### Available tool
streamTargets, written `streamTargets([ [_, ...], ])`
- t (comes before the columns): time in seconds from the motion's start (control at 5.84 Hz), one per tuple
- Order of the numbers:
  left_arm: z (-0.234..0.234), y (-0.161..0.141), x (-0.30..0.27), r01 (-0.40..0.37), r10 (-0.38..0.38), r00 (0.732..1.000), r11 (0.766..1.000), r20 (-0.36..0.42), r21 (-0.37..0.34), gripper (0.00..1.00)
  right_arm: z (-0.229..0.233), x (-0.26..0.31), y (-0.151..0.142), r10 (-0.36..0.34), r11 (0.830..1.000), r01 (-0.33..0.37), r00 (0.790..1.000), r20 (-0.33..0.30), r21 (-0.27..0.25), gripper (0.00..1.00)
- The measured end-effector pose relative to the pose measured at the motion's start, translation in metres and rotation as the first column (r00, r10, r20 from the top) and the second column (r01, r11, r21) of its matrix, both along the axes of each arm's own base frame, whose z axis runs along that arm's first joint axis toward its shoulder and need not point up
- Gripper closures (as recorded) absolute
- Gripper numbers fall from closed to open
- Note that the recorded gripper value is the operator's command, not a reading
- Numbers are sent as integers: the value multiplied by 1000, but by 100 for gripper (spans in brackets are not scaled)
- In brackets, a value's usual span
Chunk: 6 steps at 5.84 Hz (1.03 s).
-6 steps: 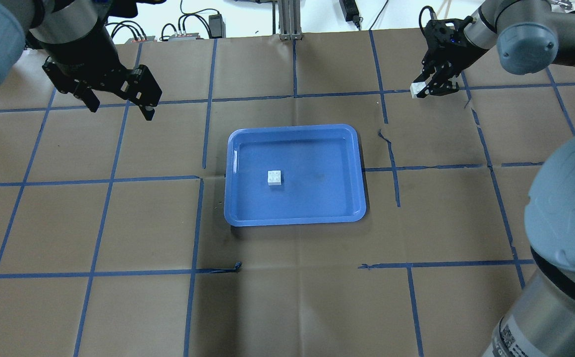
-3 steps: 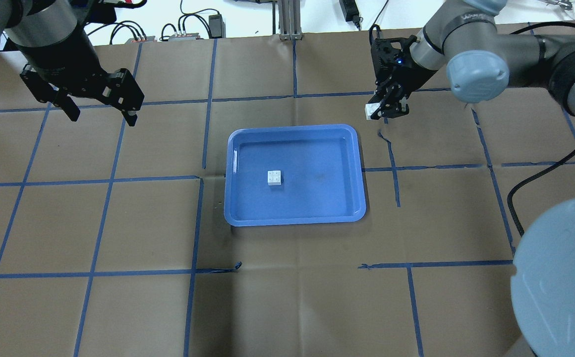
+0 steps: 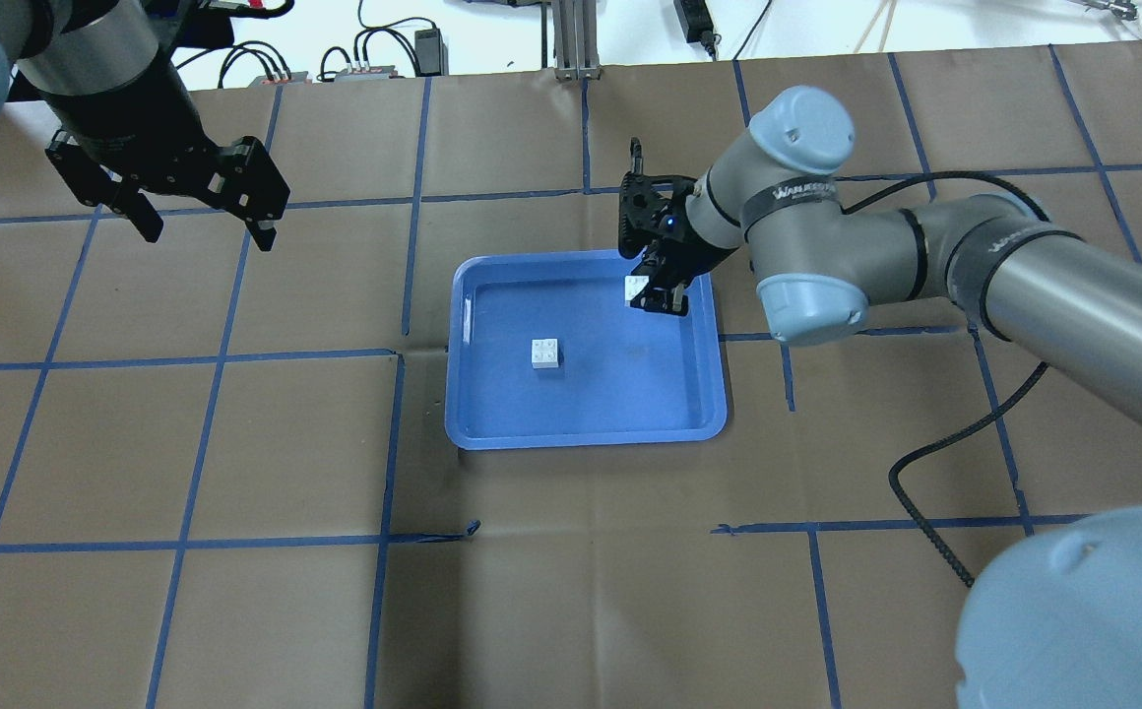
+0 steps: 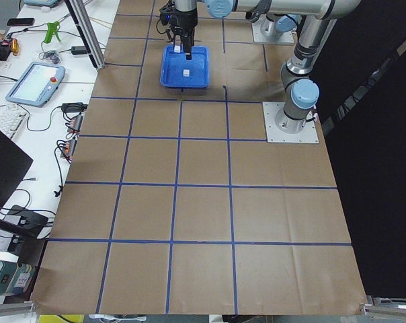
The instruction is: Assemble white blocks and place on blue tray
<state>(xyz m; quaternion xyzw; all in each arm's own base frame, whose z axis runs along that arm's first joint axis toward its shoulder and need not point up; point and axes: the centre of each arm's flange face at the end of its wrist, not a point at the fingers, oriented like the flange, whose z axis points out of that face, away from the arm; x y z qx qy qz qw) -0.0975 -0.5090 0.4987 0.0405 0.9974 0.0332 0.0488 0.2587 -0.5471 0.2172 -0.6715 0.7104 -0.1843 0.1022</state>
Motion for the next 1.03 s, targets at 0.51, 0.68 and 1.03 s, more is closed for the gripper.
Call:
streamTargets([
  [0.51,-1,0,0,5,-5,1000,1000,0,2,1,-33,30,46,-6,999,7,1000,25,-33,71],
  [0.68,-2,0,0,5,-5,1000,1000,0,4,1,-40,34,47,-16,999,17,999,31,-35,71],
  [1.03,-3,0,0,6,-6,1000,1000,-1,5,1,-52,43,46,-36,999,38,998,42,-39,71],
])
